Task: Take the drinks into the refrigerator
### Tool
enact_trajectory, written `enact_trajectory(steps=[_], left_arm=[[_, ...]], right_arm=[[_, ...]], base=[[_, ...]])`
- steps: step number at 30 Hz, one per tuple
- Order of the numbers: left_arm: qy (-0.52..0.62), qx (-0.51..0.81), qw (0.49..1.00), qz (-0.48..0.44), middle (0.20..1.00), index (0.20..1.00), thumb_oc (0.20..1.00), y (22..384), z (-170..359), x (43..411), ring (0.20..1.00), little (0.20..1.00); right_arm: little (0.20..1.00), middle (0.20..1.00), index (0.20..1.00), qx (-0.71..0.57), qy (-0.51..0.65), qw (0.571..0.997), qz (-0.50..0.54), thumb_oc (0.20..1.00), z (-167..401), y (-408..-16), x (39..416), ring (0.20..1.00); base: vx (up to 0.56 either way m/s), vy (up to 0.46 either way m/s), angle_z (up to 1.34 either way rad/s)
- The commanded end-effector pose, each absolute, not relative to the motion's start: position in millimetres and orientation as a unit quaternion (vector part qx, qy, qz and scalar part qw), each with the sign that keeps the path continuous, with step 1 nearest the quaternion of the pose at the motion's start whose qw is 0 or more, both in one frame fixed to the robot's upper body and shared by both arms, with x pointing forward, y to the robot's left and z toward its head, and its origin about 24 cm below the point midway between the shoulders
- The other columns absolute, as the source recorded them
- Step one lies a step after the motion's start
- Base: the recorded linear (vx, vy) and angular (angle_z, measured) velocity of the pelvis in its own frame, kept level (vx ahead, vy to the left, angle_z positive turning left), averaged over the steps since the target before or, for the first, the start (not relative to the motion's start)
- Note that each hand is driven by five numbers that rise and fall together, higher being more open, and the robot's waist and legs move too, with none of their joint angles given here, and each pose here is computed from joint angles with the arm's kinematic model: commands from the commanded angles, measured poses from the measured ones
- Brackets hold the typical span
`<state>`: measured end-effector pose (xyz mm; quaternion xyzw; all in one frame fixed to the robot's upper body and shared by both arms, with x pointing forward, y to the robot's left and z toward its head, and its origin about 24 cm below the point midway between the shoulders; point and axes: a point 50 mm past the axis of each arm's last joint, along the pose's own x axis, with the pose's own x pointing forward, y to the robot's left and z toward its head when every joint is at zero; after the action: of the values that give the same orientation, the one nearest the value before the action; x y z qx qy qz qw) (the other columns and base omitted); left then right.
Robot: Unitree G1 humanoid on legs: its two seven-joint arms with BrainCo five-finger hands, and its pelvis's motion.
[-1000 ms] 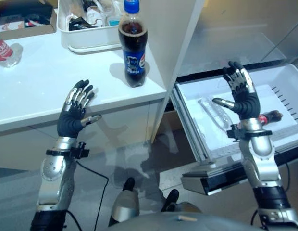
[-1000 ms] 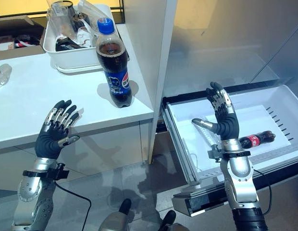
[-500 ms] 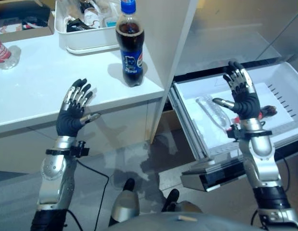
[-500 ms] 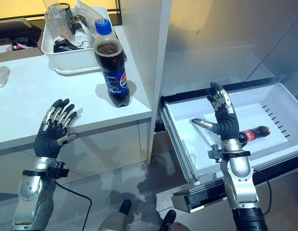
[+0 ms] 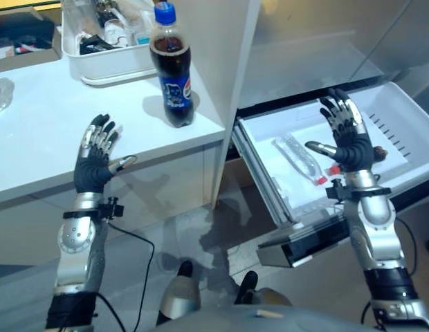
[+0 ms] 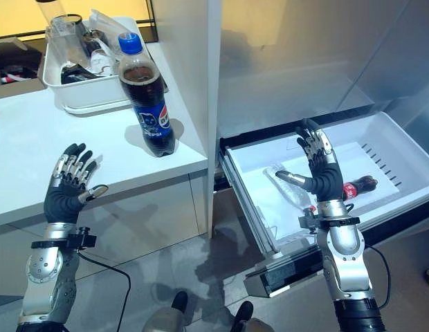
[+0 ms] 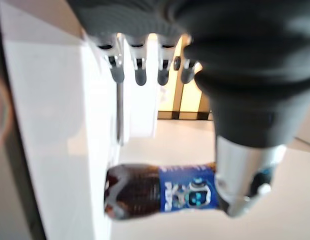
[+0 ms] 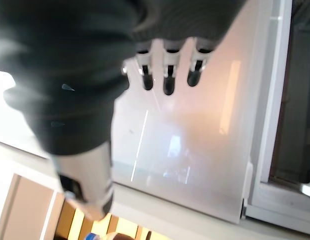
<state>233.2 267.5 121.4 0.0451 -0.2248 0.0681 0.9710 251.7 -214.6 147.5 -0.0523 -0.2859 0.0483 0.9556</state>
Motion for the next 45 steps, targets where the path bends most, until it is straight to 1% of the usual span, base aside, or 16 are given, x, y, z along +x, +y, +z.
enact_trajectory(steps=[1,12,18,26,45], left_arm=[[-0.277,0.094,0.952,0.095,1.000,1.000,1.000,280.2,145.6,238.3,1.000,1.000],[-0.294,0.145,0.937,0.121,1.000,1.000,1.000,296.4,170.7,251.3,1.000,1.000],[-0.287,0.172,0.936,0.113,1.000,1.000,1.000,301.0,177.2,255.1,1.000,1.000],[-0.256,0.168,0.947,0.093,1.000,1.000,1.000,297.0,166.1,267.4,1.000,1.000],[-0.176,0.148,0.970,0.079,1.000,1.000,1.000,291.8,132.1,285.4,1.000,1.000]], right_arm=[[1.000,1.000,1.000,-0.045,-0.339,0.937,0.070,1.000,171.3,-209.8,256.6,1.000],[1.000,1.000,1.000,-0.043,-0.328,0.938,0.105,1.000,172.1,-200.7,261.7,1.000],[1.000,1.000,1.000,-0.041,-0.322,0.939,0.111,1.000,170.1,-200.2,261.2,1.000],[1.000,1.000,1.000,-0.033,-0.323,0.938,0.120,1.000,169.7,-197.5,259.3,1.000],[1.000,1.000,1.000,-0.020,-0.323,0.938,0.126,1.000,167.3,-196.0,253.7,1.000]], base=[[0.01,0.012,-0.21],[0.03,0.016,-0.19],[0.01,0.006,-0.12],[0.01,0.009,-0.06],[0.00,0.004,-0.06]])
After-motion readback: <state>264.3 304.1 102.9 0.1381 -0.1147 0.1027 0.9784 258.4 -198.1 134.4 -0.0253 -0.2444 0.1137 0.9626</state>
